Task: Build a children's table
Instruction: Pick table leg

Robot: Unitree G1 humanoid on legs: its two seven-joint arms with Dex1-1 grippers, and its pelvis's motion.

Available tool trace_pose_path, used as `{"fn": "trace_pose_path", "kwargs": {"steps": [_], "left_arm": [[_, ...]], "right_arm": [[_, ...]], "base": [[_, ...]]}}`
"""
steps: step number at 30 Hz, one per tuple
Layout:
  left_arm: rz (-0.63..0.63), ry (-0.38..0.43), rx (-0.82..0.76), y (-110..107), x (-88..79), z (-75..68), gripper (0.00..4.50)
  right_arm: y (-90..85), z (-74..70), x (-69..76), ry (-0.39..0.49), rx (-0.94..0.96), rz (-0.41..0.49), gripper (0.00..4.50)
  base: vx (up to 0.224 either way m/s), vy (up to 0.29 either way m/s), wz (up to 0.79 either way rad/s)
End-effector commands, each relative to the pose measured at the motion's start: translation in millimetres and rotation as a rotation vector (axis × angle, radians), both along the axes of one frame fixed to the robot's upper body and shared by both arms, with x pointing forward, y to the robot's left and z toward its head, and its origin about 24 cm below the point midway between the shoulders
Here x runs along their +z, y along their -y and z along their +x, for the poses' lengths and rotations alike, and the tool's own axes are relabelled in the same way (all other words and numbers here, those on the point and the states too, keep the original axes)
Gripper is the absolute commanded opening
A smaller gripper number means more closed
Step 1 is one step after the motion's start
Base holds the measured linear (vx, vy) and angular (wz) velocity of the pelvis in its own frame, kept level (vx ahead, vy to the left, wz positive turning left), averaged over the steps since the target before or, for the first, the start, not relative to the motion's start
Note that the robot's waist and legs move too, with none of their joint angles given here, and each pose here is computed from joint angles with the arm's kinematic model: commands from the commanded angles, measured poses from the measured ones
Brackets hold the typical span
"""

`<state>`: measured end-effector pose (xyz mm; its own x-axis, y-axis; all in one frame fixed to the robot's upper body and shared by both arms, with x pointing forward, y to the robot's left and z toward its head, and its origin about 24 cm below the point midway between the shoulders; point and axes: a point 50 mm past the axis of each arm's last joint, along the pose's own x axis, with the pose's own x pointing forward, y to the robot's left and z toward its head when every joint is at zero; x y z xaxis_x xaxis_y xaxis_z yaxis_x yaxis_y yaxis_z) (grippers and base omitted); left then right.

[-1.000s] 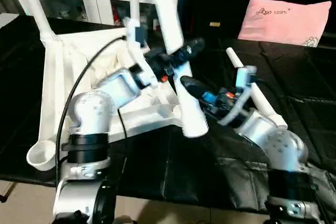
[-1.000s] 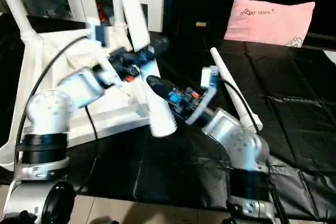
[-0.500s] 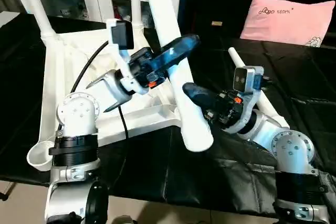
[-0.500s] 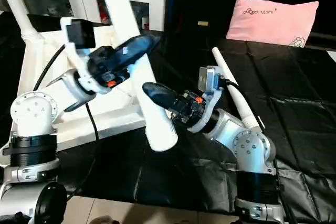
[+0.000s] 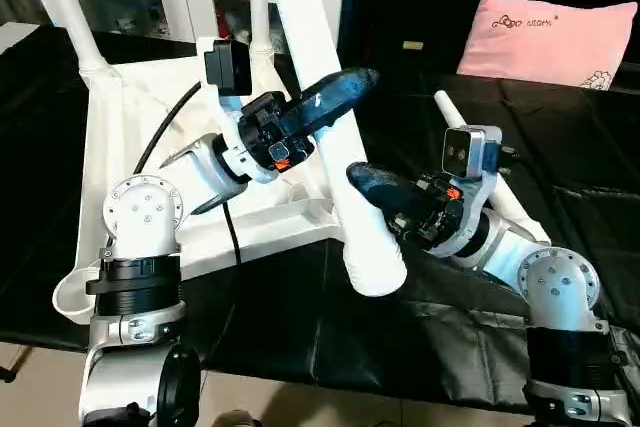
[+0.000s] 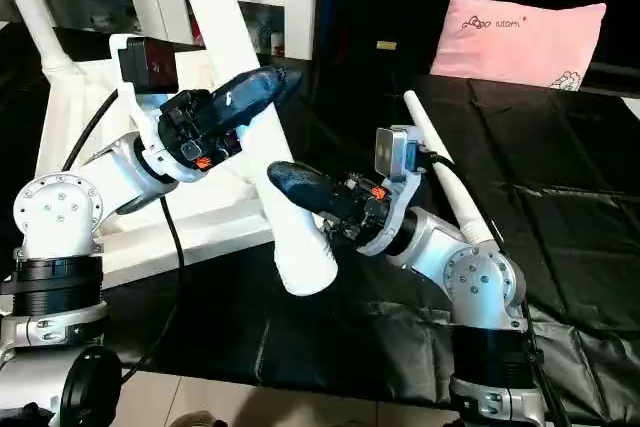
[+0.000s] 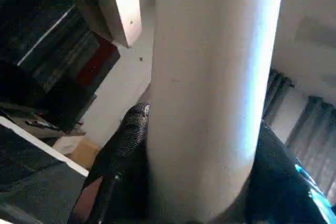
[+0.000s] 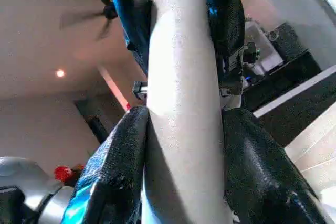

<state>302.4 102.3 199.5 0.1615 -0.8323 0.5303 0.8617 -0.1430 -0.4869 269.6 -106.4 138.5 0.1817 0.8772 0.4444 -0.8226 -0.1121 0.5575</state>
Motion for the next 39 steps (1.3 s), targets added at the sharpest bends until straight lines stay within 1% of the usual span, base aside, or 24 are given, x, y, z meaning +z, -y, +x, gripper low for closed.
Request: {"fn": "trace_pose_path", "kwargs": {"steps": [1, 3, 4, 5, 7, 8, 10, 12, 13, 15, 16, 18, 19, 20, 21, 23, 26, 28, 30, 31, 34, 36, 38, 39], "left_arm": [[-0.006, 0.067, -0.011, 3.5, 14.8, -0.8, 1.88], [0.015, 0.067, 0.013, 2.7, 13.7, 1.0, 1.88], [0.054, 0.074, 0.047, 1.9, 12.1, 2.9, 1.88], [0.082, 0.080, 0.069, 1.4, 11.1, 4.1, 1.88], [0.222, 0.127, 0.173, 0.4, 7.3, 8.9, 1.88], [0.239, 0.132, 0.182, 0.4, 6.8, 9.4, 1.88], [0.338, 0.174, 0.242, 0.8, 4.1, 11.8, 1.87], [0.455, 0.210, 0.361, 1.5, 1.9, 18.8, 1.86], [0.455, 0.210, 0.361, 1.5, 1.9, 18.8, 1.86], [0.547, 0.244, 0.497, 2.5, 3.2, 26.5, 1.86], [0.586, 0.264, 0.566, 3.0, 4.5, 30.1, 1.86], [0.628, 0.276, 0.620, 4.9, 4.4, 32.8, 1.86], [0.635, 0.279, 0.634, 5.5, 4.5, 33.3, 1.86], [0.663, 0.288, 0.702, 9.4, 4.7, 35.3, 1.86], [0.666, 0.288, 0.730, 11.5, 5.2, 36.0, 1.86], [0.660, 0.275, 0.762, 14.2, 6.3, 36.9, 1.86], [0.678, 0.290, 0.782, 18.7, 5.9, 36.6, 1.86], [0.697, 0.292, 0.791, 21.0, 3.2, 36.5, 1.86], [0.691, 0.280, 0.804, 21.3, 3.1, 37.0, 1.86], [0.690, 0.277, 0.809, 21.3, 3.2, 37.2, 1.86], [0.690, 0.272, 0.822, 21.5, 4.0, 38.6, 1.86], [0.689, 0.268, 0.830, 21.4, 4.5, 39.4, 1.86], [0.691, 0.268, 0.834, 21.4, 4.6, 39.7, 1.86], [0.690, 0.265, 0.843, 20.9, 4.9, 40.4, 1.86]], "right_arm": [[8.8, 13.2, -12.8, -0.054, -0.163, -0.136, 2.36], [8.8, 16.4, -15.0, -0.056, -0.196, -0.174, 2.56], [8.4, 18.0, -16.1, -0.044, -0.214, -0.209, 2.56], [7.9, 18.7, -17.0, -0.038, -0.224, -0.240, 2.70], [5.4, 20.2, -16.4, 0.040, -0.273, -0.343, 2.96], [5.1, 20.2, -16.0, 0.047, -0.276, -0.348, 2.96], [3.2, 20.5, -13.5, 0.091, -0.299, -0.373, 3.21], [-2.8, 19.6, -12.1, 0.143, -0.309, -0.431, 3.34], [-2.8, 19.6, -12.1, 0.143, -0.309, -0.431, 3.44], [-11.4, 23.0, -16.4, 0.132, -0.339, -0.520, 3.58], [-15.0, 26.0, -18.4, 0.105, -0.357, -0.548, 3.67], [-19.1, 33.6, -22.3, 0.062, -0.415, -0.592, 3.95], [-20.1, 35.1, -23.3, 0.058, -0.426, -0.602, 3.95], [-26.0, 41.8, -28.3, 0.040, -0.475, -0.644, 4.03], [-28.7, 44.1, -30.1, 0.034, -0.489, -0.655, 4.16], [-32.3, 46.8, -31.9, 0.031, -0.511, -0.672, 4.18], [-37.0, 52.1, -31.6, 0.029, -0.576, -0.685, 4.18], [-44.1, 54.8, -25.7, 0.051, -0.622, -0.640, 4.18], [-48.3, 54.4, -24.2, 0.049, -0.618, -0.625, 4.18], [-49.5, 54.2, -23.8, 0.045, -0.614, -0.618, 3.90], [-52.8, 53.6, -22.7, 0.039, -0.602, -0.592, 3.78], [-53.6, 53.0, -23.2, 0.029, -0.592, -0.585, 3.40], [-53.5, 53.3, -23.3, 0.026, -0.596, -0.580, 3.37], [-52.9, 53.9, -23.9, 0.026, -0.606, -0.580, 3.17]], "base": [[0.000, 0.000, 0.00], [0.000, 0.000, 0.00], [0.000, 0.000, 0.00], [0.000, 0.000, 0.00], [0.000, 0.000, 0.00], [0.000, 0.000, 0.00], [0.000, 0.000, 0.00], [0.000, 0.000, 0.00], [0.000, 0.000, 0.00], [0.000, 0.000, 0.00], [0.000, 0.000, 0.00], [0.000, 0.000, 0.00], [0.000, 0.000, 0.00], [0.000, 0.000, 0.00], [0.000, 0.000, 0.00], [0.000, 0.000, 0.00], [0.000, 0.000, 0.00], [0.000, 0.000, 0.00], [0.000, 0.000, 0.00], [0.000, 0.000, 0.00], [0.000, 0.000, 0.00], [0.000, 0.000, 0.00], [0.000, 0.000, 0.00], [0.000, 0.000, 0.00]]}}
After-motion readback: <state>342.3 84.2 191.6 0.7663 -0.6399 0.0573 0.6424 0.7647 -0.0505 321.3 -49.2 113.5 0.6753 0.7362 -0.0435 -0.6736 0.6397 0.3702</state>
